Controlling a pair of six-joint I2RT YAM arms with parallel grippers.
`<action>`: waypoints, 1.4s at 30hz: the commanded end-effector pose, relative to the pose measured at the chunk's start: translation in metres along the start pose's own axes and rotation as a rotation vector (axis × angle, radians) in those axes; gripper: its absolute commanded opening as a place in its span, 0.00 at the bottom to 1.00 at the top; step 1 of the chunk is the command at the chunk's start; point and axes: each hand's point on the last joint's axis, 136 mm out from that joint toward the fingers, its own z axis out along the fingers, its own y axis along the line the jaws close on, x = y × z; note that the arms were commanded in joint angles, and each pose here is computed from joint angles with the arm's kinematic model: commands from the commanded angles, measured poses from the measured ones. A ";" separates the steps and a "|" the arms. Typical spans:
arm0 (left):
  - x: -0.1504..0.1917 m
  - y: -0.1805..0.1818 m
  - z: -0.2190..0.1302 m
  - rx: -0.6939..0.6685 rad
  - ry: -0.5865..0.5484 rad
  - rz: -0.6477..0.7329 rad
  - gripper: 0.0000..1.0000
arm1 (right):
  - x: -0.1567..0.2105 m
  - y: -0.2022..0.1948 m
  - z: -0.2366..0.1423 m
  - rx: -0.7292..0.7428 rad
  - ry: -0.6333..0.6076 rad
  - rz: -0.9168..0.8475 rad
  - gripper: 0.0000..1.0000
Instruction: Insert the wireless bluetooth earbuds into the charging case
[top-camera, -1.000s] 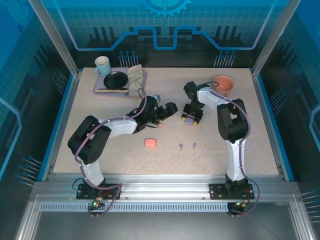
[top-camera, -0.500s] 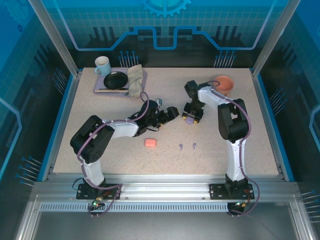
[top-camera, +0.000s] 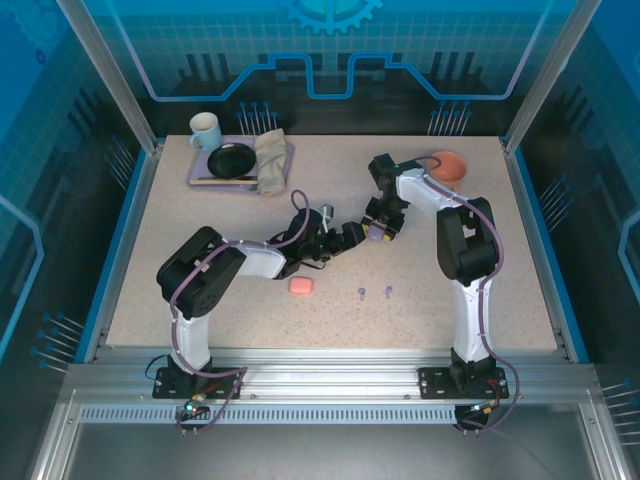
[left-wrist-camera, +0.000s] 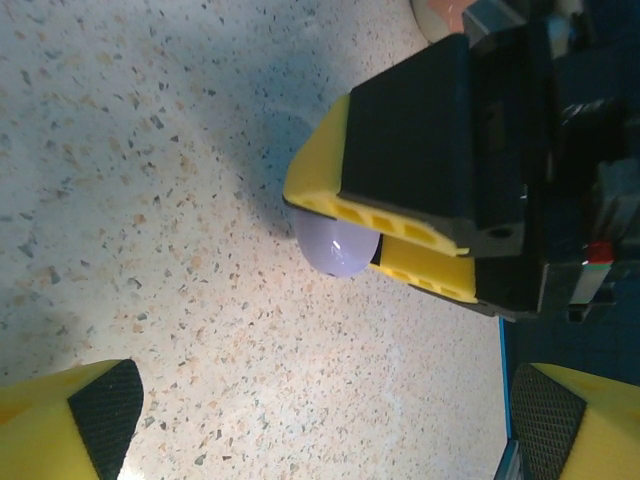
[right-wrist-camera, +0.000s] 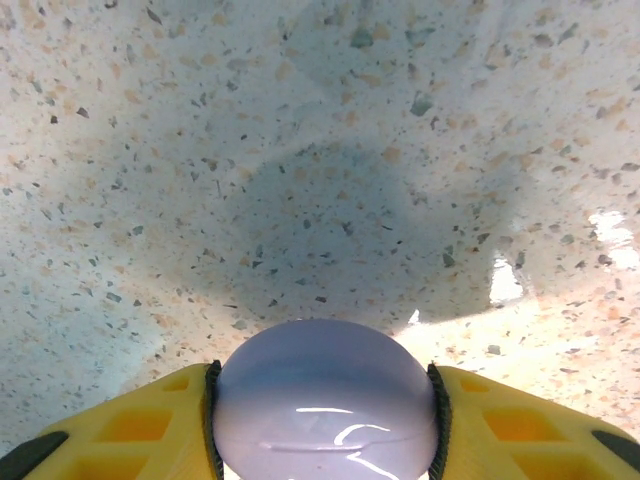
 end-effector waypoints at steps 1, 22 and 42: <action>0.005 -0.004 0.007 0.060 -0.005 0.008 0.96 | -0.005 0.005 -0.003 -0.041 0.018 0.072 0.38; 0.008 0.000 0.040 0.113 -0.046 -0.021 0.78 | -0.008 0.008 -0.002 -0.104 0.034 0.171 0.38; 0.004 0.010 0.056 0.107 -0.086 -0.082 0.70 | -0.008 0.007 -0.004 -0.105 0.033 0.173 0.37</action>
